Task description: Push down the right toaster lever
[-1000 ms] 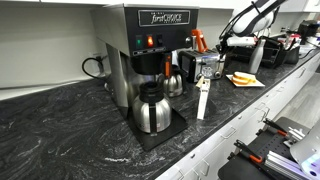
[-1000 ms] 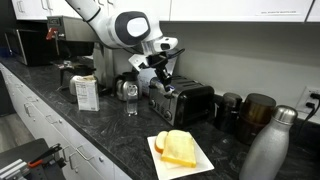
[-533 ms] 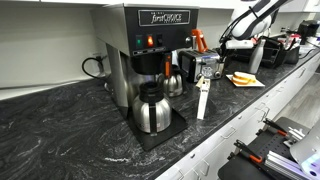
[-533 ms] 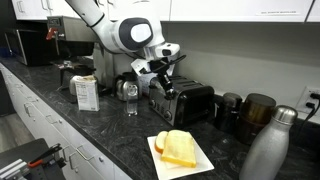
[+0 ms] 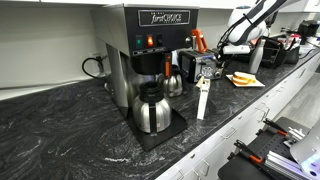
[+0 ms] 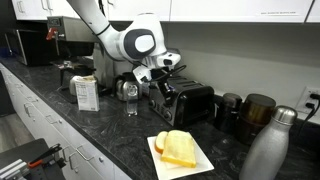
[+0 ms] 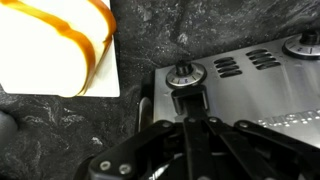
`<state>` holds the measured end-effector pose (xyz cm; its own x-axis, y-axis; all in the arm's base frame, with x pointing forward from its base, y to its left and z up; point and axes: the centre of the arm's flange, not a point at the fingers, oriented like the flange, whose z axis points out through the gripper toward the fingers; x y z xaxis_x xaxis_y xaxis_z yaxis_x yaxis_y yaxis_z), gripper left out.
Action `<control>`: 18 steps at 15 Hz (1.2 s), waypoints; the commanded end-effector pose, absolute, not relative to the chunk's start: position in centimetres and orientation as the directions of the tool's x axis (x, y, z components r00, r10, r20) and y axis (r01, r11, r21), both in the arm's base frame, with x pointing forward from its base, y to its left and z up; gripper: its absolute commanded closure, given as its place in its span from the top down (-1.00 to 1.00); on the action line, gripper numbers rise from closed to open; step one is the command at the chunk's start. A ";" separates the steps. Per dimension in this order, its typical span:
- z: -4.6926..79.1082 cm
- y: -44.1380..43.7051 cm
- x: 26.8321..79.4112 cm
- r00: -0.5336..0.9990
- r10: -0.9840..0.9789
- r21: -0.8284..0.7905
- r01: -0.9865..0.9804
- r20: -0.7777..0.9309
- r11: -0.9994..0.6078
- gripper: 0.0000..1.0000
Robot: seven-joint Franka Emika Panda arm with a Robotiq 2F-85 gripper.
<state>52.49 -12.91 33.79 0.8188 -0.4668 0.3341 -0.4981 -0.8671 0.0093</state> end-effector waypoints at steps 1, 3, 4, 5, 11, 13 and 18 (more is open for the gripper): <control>31.0 -13.3 54.1 0.812 -0.491 -0.003 -0.517 0.315 -0.856 -1.00; 30.0 -13.5 54.4 0.810 -0.505 -0.009 -0.527 0.298 -0.850 -1.00; 29.8 -13.6 54.5 0.806 -0.513 -0.014 -0.533 0.295 -0.846 -1.00; 29.5 -13.6 54.6 0.802 -0.521 -0.020 -0.540 0.291 -0.842 -1.00; 28.6 -13.5 54.6 0.778 -0.571 -0.065 -0.576 0.263 -0.815 -1.00; 28.1 -13.4 54.6 0.777 -0.577 -0.075 -0.578 0.254 -0.812 -1.00; 26.9 -13.2 54.5 0.782 -0.578 -0.093 -0.574 0.232 -0.813 -1.00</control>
<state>52.92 -14.12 31.55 0.7682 -0.5804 0.2702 -0.5837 -0.8083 -0.0766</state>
